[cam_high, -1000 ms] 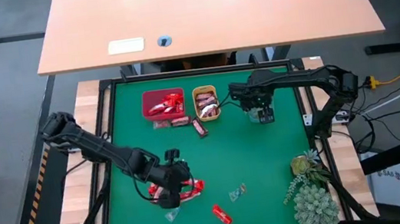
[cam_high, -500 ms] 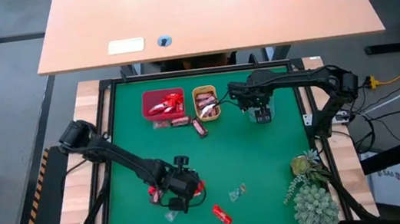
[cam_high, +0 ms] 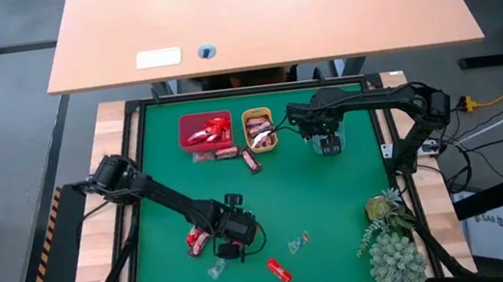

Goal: Sort candy
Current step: Put the red chocolate bar into the red bin

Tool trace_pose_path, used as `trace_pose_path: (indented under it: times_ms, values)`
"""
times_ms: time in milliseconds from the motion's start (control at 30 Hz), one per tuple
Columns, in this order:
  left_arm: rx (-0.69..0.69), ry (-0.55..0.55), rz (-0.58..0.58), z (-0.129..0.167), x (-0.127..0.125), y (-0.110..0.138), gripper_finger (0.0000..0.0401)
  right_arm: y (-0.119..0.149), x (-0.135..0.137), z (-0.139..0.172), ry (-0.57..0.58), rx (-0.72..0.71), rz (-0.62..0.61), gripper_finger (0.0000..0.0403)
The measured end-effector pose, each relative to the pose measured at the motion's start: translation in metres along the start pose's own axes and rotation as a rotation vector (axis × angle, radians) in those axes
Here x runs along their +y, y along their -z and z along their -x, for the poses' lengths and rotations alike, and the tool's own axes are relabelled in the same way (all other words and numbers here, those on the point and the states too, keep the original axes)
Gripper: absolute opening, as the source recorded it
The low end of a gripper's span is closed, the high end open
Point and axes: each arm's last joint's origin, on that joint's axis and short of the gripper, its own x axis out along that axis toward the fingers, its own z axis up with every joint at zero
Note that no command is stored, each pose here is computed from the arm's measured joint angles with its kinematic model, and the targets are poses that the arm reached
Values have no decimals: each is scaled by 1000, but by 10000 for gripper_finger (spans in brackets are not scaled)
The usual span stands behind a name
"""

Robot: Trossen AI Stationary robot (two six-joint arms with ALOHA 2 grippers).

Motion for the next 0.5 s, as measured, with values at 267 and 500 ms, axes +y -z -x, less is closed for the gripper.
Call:
trace_pose_path:
  times_ms: [267,500]
  values:
    - [-8,5,22,-1,7,-2,126,2,0,2,35,32,-9,266]
    - [-41,3,67,0,8,-7,91,-1,-1,26,0,-14,-25,266]
